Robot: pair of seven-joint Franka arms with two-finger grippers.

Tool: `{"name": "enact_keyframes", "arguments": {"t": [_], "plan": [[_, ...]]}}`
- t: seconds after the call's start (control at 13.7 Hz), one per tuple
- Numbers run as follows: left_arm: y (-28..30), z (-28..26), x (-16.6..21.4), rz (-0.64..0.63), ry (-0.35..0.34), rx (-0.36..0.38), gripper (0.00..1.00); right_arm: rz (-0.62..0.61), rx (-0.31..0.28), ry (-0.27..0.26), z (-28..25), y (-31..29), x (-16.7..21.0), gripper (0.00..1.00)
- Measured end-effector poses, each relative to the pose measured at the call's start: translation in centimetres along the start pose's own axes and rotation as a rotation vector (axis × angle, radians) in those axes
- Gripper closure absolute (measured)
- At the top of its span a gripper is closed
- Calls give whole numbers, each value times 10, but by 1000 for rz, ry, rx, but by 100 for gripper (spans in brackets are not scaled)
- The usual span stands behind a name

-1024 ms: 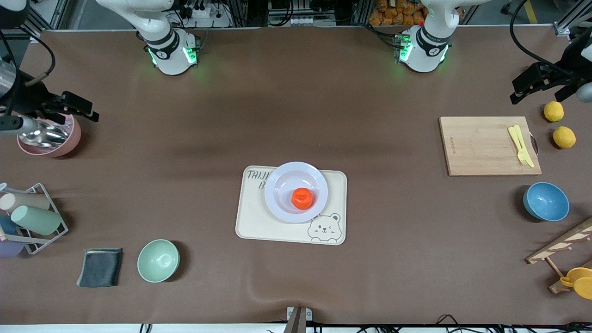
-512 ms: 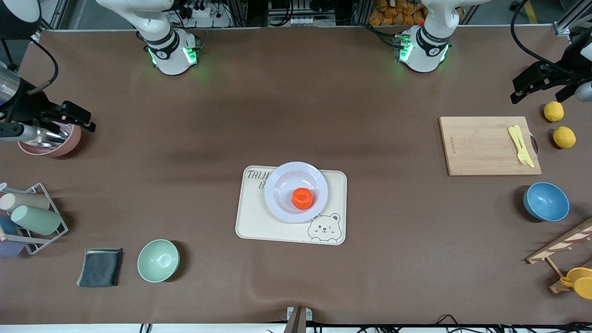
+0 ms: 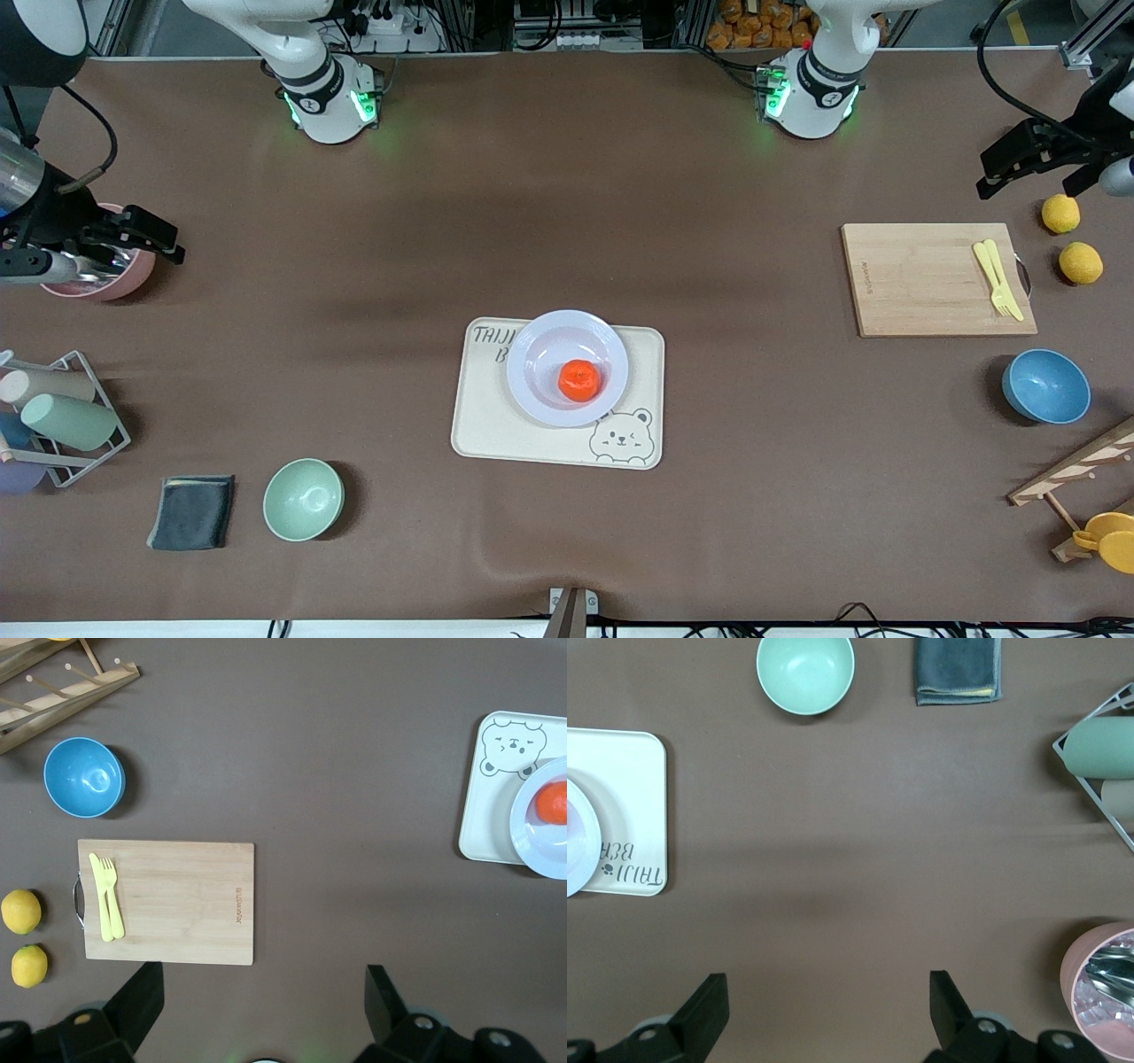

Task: Place orange and plate with both arms

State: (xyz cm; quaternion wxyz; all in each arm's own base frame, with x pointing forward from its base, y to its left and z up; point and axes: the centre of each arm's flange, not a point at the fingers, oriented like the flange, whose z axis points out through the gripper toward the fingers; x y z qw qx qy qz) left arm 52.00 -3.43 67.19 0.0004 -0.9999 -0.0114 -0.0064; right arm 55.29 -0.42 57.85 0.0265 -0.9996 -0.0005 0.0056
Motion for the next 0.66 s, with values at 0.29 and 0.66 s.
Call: {"name": "enact_keyframes", "arguments": {"t": [0.29, 0.66], "plan": [[1, 3, 1, 1, -5, 0, 0, 1, -45, -5, 1, 6, 5, 0], [0, 9, 5, 1, -17, -1, 0, 14, -53, -3, 1, 11, 8, 0]]}}
